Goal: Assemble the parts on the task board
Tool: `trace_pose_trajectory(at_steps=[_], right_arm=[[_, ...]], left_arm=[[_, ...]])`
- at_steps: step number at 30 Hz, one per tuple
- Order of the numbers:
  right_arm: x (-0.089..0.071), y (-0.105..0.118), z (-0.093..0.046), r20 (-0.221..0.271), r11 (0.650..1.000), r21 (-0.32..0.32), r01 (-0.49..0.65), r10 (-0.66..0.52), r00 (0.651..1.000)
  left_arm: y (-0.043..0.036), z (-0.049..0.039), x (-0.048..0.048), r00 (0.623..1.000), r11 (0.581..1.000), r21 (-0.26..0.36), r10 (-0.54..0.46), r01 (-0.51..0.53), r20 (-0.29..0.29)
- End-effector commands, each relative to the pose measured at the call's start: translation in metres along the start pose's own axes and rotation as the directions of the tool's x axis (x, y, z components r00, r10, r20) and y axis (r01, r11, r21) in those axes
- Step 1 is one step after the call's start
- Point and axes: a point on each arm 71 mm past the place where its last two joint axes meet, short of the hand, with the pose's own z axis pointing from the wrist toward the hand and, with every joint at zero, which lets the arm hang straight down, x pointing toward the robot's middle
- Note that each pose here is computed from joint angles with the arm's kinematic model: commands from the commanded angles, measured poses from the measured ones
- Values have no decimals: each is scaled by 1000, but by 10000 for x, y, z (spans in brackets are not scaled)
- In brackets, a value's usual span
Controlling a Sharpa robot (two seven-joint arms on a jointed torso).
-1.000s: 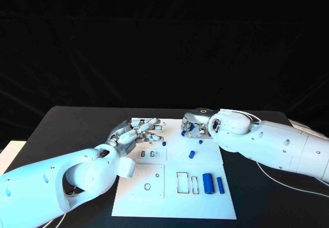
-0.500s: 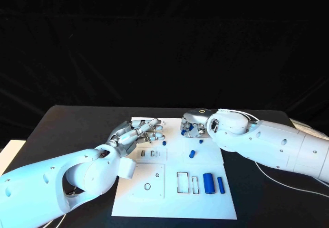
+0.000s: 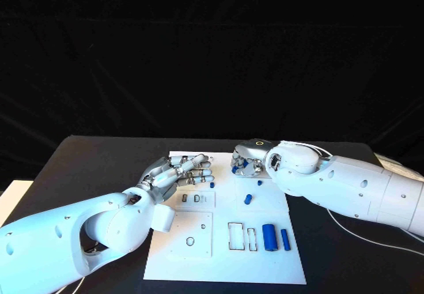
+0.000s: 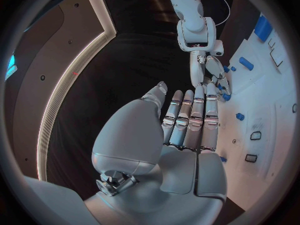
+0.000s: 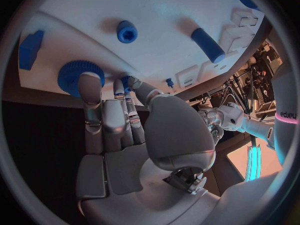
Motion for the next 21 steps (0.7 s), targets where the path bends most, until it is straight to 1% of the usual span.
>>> trace_pose_trajectory(at_steps=[1, 5, 11, 21], right_arm=[[-61, 27, -3, 83, 1000, -6, 0, 1, 997], [-104, 45, -6, 139, 1000, -3, -19, 19, 990], [-142, 78, 31, 189, 999, 16, -39, 35, 981], [-178, 178, 149, 231, 998, 19, -52, 46, 972]], left_arm=[[-12, 5, 28, 1000, 1000, 8, -12, 13, -28], [-13, 5, 22, 1000, 1000, 10, -11, 11, -23], [-16, 5, 12, 1000, 1000, 14, -9, 10, -20], [-18, 6, 9, 1000, 1000, 18, -8, 8, -17]])
